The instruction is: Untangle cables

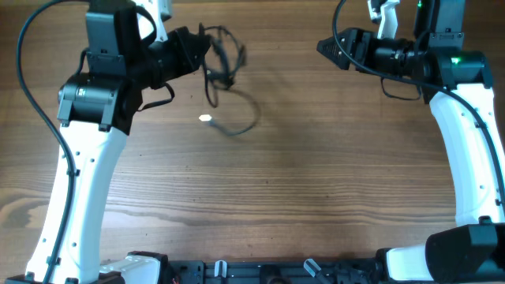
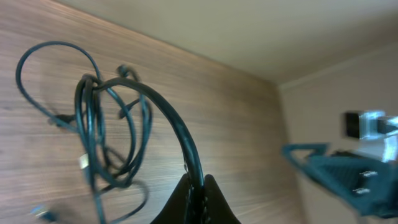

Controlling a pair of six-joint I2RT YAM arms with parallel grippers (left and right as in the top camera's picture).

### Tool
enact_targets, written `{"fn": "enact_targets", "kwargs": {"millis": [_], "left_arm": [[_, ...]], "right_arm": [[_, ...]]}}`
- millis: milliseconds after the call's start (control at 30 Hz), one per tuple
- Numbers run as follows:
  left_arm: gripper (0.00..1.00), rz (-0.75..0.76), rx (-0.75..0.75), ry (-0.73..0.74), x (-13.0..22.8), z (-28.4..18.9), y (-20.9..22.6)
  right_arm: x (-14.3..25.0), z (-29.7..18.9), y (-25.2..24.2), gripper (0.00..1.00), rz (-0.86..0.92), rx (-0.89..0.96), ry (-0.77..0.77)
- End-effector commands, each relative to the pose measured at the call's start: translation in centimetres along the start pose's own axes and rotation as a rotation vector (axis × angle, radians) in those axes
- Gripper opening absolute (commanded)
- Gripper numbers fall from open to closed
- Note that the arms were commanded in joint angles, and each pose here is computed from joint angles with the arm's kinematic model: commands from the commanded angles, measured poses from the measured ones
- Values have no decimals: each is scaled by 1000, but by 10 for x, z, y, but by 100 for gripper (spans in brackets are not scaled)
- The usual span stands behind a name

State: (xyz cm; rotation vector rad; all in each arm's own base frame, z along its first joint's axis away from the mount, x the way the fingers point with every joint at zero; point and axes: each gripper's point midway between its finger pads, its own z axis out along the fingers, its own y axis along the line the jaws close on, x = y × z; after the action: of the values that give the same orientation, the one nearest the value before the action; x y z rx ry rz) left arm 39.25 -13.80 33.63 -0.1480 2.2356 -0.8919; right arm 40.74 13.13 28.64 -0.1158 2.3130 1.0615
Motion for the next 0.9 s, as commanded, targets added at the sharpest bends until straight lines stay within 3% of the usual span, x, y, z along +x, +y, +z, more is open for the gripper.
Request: {"fn": "enact_targets", "kwargs": {"millis": [0,133,367,500,600,700,767,867], "left_arm": [[4,-240,98,8,-4,-12,-26],[4,-524,26,13,-3,1,-8],[4,-883,28,35,0,3,-9],[4,-1230,49,100,5,2,-18],[4,-1387,66,174,11,0,-28],[4,-1427,59,186,13,0,-28],[4,-1471,7,142,15,1,-17],[4,-1669,-243,-219,13,-3,53]], "right_arm": [[5,-2,-4,75,51,24,14],[11,0,-14,76,125,97,25],[27,40,28,81,-118,83,72],[34,64,34,82,-114,82,96],[35,71,29,82,-95,86,104],[34,74,27,82,-95,86,103],[34,73,23,81,-79,112,100],[38,63,-18,80,86,349,72]]}}
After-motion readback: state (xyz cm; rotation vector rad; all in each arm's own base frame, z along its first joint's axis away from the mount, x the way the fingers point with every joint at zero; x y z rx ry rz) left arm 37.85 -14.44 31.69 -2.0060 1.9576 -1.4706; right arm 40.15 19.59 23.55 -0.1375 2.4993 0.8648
